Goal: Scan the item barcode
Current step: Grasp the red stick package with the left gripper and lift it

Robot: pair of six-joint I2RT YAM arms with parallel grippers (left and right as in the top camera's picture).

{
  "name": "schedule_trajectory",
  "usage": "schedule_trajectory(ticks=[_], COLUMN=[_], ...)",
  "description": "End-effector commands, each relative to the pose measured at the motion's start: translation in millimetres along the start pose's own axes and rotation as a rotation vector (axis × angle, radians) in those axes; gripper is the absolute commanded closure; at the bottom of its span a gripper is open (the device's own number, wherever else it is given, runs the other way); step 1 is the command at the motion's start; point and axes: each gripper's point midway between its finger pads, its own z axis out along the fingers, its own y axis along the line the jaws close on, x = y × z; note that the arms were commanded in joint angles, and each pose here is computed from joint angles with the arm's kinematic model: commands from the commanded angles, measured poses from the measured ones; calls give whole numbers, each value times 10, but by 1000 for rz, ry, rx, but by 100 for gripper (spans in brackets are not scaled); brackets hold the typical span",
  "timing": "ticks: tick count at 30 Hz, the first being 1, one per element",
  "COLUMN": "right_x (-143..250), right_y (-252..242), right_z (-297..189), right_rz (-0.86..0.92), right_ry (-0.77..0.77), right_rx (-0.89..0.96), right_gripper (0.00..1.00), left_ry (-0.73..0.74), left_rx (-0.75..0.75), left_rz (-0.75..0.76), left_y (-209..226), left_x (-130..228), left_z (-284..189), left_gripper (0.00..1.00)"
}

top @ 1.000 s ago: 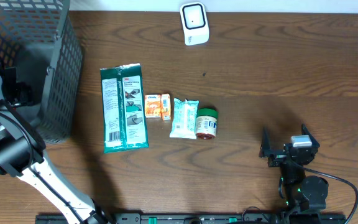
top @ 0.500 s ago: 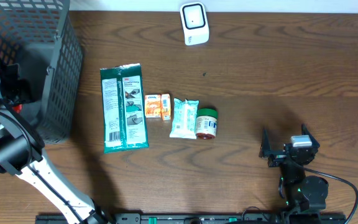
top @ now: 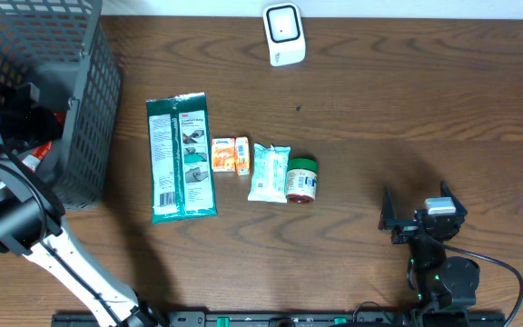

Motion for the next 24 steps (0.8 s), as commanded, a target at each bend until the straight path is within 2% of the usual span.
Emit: schedule_trajectory(ticks=[1,6,10,13,24], right_x=[6,5,6,5,6], right_y=[-19,-19,-19,-19,-19], right_z=[-2,-2,-2,-2,-2], right_rz=[-5,-5,-5,-5,-5], right_ry=[1,1,1,1,1], right_rx=[7,7,7,7,7], right_gripper=[1,1,1,1,1], left_ry=[-87,-140,-72,-22,66], left_rx=[49,-38,-241,-330,-311], left_rz=[-72,-56,-75,-85,-105], left_y=[-177,-103,242,404,479], left_x=[-182,-270,-115,24,322], left_z=[-209,-464,-468,-423,16], left_gripper=[35,29,29,29,28])
